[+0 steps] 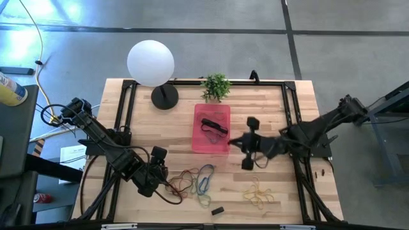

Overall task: Pick and place rubber bands into bin
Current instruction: Put the red rubber band into the red bin, then put the black rubber band into the red bin

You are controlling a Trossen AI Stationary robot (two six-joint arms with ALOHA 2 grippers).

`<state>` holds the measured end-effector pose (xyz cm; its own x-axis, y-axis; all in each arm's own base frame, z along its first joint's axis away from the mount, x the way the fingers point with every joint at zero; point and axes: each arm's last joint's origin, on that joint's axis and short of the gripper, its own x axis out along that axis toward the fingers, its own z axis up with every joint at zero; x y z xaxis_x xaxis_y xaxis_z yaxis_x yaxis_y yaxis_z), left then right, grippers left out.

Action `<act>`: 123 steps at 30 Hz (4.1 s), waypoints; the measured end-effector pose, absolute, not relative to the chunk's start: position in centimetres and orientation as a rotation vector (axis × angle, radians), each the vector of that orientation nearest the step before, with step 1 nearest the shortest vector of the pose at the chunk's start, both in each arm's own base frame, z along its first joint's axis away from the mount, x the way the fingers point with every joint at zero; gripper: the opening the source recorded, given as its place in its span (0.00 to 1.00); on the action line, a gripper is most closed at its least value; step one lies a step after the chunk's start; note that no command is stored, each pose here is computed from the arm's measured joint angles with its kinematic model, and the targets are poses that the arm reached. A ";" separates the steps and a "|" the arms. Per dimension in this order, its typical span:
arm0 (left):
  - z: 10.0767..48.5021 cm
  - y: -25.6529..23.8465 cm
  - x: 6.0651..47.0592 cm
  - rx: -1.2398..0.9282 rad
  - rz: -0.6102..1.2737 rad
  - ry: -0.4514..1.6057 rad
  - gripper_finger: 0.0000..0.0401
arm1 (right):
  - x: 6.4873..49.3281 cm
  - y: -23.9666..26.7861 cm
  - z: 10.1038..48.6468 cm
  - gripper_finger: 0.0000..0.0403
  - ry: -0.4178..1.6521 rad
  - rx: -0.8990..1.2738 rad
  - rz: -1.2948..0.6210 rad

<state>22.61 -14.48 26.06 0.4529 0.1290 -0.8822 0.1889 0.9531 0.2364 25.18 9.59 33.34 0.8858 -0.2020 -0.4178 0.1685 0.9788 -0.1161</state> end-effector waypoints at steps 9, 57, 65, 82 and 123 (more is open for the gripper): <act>26.5 -14.7 23.4 0.325 0.037 0.979 0.41 | 28.0 4.0 32.1 0.00 0.520 -0.028 -0.254; 26.6 -14.8 23.7 0.278 0.049 0.948 0.41 | 32.9 -3.5 24.2 0.43 0.834 0.291 0.029; 26.0 -14.5 23.5 0.191 0.052 1.027 0.41 | 32.5 4.3 24.3 0.38 0.887 0.227 0.187; 19.3 -12.8 27.0 -0.061 0.050 1.214 0.41 | 26.6 18.2 24.1 0.31 0.815 0.099 -0.028; 14.2 -13.0 28.7 -0.030 0.110 1.345 0.24 | 23.8 20.3 23.7 0.31 0.811 0.186 -0.161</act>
<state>28.66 -12.95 14.19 0.2195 0.0619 -0.9737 -0.0970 0.9944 0.0413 23.78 20.35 23.68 0.6781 -0.0711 -0.7315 0.2135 0.9715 0.1034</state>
